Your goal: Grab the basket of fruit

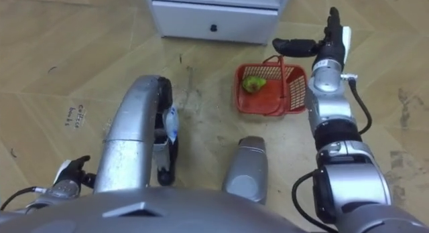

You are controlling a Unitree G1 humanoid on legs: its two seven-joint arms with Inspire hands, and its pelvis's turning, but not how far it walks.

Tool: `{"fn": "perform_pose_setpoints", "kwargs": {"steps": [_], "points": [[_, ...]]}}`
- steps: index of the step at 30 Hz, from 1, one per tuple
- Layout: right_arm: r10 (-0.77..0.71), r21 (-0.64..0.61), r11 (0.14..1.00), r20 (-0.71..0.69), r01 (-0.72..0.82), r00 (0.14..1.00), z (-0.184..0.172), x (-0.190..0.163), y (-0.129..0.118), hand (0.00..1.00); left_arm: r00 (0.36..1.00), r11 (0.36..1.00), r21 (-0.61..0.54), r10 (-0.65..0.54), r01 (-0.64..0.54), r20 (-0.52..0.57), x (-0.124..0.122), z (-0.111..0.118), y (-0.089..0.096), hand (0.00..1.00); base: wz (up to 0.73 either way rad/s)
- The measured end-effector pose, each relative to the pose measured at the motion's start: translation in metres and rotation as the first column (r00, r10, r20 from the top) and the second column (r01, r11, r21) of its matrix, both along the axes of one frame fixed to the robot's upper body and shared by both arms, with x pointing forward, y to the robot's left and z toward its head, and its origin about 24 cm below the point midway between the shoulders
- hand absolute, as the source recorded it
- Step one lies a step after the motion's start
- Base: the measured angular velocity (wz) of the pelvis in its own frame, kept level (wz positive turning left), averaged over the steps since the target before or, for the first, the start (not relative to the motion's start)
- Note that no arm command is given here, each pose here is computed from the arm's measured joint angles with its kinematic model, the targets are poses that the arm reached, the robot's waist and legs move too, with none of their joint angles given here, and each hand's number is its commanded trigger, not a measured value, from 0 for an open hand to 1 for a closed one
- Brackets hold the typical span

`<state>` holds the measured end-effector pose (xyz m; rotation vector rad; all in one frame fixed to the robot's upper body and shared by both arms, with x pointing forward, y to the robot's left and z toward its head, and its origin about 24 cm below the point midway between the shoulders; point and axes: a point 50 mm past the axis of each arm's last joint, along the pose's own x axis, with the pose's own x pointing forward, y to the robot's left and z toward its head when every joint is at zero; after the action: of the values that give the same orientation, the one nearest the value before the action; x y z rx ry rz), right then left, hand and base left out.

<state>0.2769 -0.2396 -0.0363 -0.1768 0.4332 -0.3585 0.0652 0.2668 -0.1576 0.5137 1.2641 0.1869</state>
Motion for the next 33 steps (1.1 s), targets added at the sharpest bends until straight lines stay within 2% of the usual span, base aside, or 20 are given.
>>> {"fn": "perform_pose_setpoints", "kwargs": {"steps": [8,18,22,29,33], "points": [[0.024,-0.002,1.0,-0.032,-0.024,0.999,-0.006,-0.004,0.004,0.0,0.996,0.999,-0.019,-0.046,0.045,-0.078,-0.031,-0.006,-0.009,0.0,-0.11],[0.088,0.012,0.996,-0.152,-0.087,0.984,-0.031,-0.022,0.012,0.0,0.997,0.995,-0.064,-0.074,0.072,-0.037,-0.013,-0.006,-0.016,0.0,0.08],[0.102,0.033,0.995,-0.213,-0.097,0.972,-0.042,-0.03,0.016,0.0,0.996,0.995,-0.066,-0.082,0.079,-0.039,-0.014,-0.007,-0.017,0.0,-0.02],[0.095,0.08,0.994,-0.244,-0.077,0.965,-0.048,-0.036,0.015,0.0,1.0,0.997,-0.08,-0.004,0.002,-0.023,-0.015,-0.007,-0.018,0.0,0.03],[0.084,0.079,0.995,-0.28,-0.064,0.956,-0.053,-0.04,0.01,0.0,0.999,0.996,-0.083,-0.04,0.038,-0.027,-0.013,-0.007,-0.021,0.0,0.01]]}}
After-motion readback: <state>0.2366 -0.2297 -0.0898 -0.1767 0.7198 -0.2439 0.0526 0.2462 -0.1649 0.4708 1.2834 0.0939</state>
